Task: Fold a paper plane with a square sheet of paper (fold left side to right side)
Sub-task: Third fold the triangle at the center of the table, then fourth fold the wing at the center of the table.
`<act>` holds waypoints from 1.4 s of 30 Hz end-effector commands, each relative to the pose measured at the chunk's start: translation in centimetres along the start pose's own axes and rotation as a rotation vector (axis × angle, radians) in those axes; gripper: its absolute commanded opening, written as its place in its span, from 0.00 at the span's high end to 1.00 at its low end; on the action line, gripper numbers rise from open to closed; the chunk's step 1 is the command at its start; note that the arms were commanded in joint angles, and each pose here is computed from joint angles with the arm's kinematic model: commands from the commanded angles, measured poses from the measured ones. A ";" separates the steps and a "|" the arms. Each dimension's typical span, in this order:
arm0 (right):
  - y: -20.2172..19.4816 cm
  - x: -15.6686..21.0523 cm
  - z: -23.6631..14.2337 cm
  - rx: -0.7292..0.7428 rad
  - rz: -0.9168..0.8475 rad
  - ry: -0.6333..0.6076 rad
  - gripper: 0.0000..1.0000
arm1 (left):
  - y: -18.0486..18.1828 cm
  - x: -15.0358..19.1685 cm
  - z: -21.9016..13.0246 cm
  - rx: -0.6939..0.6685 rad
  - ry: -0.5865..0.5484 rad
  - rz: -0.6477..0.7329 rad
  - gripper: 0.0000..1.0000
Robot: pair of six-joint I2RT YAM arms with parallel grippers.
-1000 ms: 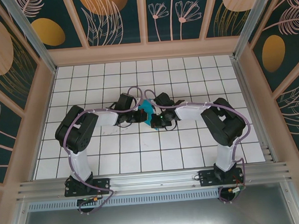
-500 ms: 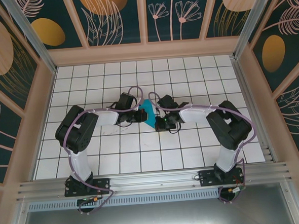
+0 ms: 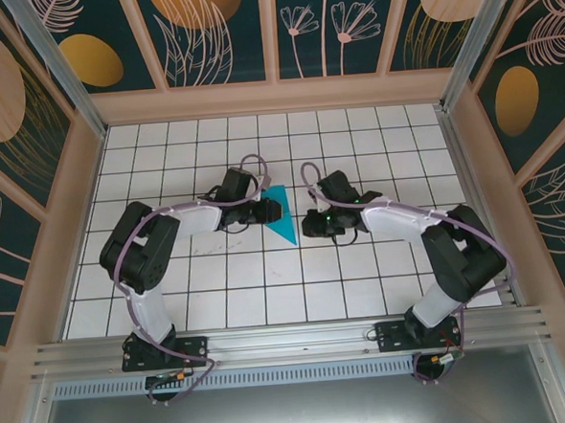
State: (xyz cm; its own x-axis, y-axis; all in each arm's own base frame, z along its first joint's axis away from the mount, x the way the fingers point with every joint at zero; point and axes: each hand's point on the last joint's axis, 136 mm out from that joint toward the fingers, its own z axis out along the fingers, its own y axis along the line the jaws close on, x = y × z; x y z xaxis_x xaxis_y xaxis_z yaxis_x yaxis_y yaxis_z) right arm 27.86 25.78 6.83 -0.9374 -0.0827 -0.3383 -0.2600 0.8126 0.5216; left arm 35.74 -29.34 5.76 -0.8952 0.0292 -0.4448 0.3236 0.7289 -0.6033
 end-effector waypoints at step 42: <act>-1.0 -5.3 4.6 -0.034 -0.141 -0.133 0.67 | 1.9 0.6 -1.7 0.161 -0.084 -0.305 0.51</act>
State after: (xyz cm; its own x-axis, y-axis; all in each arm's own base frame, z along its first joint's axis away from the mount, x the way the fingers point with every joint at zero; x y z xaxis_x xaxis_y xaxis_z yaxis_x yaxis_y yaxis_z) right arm 33.57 28.18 3.63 -0.8674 -0.1205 -0.4828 -0.3895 0.7683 0.5080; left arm 34.30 -25.60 4.09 -0.9364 -0.2420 -0.2540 0.0511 0.6222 -0.7812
